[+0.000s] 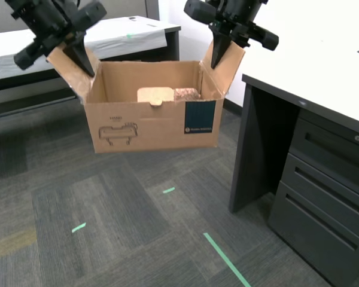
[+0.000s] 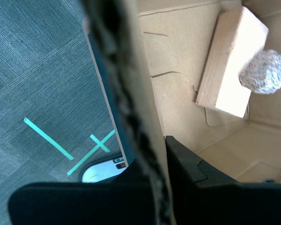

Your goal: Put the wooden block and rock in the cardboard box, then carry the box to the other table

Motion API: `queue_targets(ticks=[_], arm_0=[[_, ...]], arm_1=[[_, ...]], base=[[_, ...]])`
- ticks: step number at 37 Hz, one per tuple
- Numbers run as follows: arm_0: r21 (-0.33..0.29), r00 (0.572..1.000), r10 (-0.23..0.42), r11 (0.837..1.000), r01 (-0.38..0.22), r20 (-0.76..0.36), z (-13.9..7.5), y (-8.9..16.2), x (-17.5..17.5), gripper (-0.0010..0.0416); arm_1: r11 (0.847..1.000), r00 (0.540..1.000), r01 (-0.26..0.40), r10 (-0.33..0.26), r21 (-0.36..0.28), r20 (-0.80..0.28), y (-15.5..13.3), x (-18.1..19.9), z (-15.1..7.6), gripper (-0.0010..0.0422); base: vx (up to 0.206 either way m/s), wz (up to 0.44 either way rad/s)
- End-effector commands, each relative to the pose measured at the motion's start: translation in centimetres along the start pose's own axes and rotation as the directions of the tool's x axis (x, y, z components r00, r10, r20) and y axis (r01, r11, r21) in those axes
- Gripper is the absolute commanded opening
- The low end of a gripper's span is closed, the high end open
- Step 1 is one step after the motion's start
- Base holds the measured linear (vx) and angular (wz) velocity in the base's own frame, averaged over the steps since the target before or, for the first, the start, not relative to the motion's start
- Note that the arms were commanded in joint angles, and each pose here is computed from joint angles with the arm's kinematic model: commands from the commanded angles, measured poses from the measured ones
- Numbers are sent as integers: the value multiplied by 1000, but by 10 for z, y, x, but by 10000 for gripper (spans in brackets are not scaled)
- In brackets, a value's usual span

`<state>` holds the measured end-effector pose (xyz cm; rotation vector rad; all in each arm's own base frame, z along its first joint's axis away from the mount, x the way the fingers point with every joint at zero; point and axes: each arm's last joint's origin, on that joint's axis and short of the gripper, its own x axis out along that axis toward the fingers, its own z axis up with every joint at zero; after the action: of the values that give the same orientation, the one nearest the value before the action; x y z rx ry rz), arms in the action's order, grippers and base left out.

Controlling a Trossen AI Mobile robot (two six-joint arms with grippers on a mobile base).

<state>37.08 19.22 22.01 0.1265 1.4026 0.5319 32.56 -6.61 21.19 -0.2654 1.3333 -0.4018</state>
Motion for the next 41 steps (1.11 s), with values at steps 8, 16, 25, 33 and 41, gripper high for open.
queue_targets(ticks=[8, 16, 25, 33, 41], arm_0=[[2, 1000, -4, 1000, 4, 3, 1, 1, -3, -1], [10, 1000, -2, 1000, 2, 11, 2, 2, -3, -1], [48, 1000, 2, 999, -3, 30, 4, 1, -3, -1], [42, 998, 8, 999, -11, 67, 8, -1, -5, -1], [20, 994, 10, 1000, -12, 109, 14, -9, -12, -1]], arm_1=[[1000, 1000, 17, -17, 0, 5, 0, 0, -2, -1], [998, 999, 19, -21, 55, 38, 0, 0, 1, -1], [997, 998, 20, -25, 80, 60, -1, -2, 3, -1], [995, 994, 23, -33, 98, 109, -2, -2, 8, -1], [999, 993, 34, -35, 5, 116, -2, -2, 9, -1]], base=[[158, 88], [162, 135], [164, 94], [140, 17], [119, -48]])
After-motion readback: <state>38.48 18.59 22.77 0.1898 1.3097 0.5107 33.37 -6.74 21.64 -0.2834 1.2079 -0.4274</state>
